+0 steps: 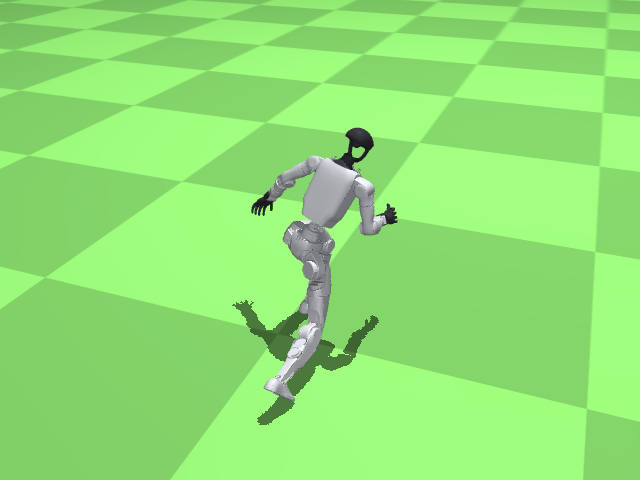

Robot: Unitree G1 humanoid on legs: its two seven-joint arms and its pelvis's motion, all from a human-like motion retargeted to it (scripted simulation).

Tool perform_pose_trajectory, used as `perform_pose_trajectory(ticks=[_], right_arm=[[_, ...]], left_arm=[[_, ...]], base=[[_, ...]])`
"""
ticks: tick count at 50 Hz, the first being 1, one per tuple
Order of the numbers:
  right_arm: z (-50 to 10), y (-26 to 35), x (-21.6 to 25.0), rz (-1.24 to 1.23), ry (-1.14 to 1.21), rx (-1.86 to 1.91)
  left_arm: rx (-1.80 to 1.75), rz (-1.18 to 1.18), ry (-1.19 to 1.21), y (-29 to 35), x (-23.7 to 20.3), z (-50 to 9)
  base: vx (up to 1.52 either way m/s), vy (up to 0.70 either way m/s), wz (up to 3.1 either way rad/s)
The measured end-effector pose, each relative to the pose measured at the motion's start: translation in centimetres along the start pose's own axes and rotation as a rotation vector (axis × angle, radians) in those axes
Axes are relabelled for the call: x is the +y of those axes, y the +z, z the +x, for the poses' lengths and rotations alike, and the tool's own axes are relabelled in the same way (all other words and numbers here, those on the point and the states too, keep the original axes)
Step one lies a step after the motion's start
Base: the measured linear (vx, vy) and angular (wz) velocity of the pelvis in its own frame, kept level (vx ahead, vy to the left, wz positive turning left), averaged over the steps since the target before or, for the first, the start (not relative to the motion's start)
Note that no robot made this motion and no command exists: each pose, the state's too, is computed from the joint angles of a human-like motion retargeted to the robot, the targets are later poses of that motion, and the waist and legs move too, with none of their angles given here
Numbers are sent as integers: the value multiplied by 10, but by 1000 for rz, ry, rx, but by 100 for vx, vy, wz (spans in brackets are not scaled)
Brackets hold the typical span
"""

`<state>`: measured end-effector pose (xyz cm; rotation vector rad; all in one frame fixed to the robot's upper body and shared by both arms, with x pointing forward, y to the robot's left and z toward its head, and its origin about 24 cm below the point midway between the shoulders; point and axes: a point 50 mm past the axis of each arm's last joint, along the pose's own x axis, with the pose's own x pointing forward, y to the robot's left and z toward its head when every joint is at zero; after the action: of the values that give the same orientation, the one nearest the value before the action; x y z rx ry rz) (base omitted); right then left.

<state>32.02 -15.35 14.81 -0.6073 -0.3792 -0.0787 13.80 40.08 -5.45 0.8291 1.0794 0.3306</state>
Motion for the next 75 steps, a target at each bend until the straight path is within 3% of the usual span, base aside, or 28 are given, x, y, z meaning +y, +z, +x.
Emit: perform_pose_trajectory(ticks=[2,5,12,17,22,27,33,37,43,48,53,57,62,65,70,75], right_arm=[[-15,10,11,65,110,-51],[-63,-22,17,171,160,99],[-204,-151,59,114,297,885],[-226,-189,55,5,350,1110],[-231,-202,13,115,163,1186],[-249,-204,-30,143,29,1185],[-263,-218,-47,-61,89,1283],[-280,-223,-55,-115,152,1349],[-293,-232,-97,-174,33,1489],[-214,-230,-120,-246,-118,1305],[-166,-217,-104,-219,7,1126],[-215,-214,-77,-164,151,1143],[-283,-211,-48,-87,181,1275],[-313,-217,-38,-104,180,1420],[-371,-218,-30,-94,266,1712],[-398,-213,-26,-105,424,1864]], left_arm=[[54,-50,64,-21,10,-4],[86,-158,159,-37,7,-10],[100,-330,-98,-9,-86,-16],[-21,-367,-311,44,-119,-19],[-252,-477,-375,126,-134,-36],[-554,-617,-274,215,-111,-68],[-876,-897,-134,318,-51,-134],[-1140,-971,-147,352,-31,-192],[-1216,-901,-252,316,-57,-202],[-1152,-803,-265,289,-61,-176],[-1232,-641,-220,298,-33,-171],[-1338,-531,-134,294,-13,-175],[-1225,-658,73,256,7,-143],[-992,-738,136,217,-11,-107],[-580,-819,-34,153,-68,-63],[-253,-953,-52,89,-91,-40]], base=[[44,-13,-42],[53,-15,18],[44,-18,17],[26,-26,151],[25,-24,234],[14,-27,123],[-17,-20,79],[-22,-15,128],[-3,-3,22],[12,5,-31],[26,-3,30],[34,-11,30],[21,-11,20],[11,-10,-64],[9,-4,-246],[11,3,-300]])
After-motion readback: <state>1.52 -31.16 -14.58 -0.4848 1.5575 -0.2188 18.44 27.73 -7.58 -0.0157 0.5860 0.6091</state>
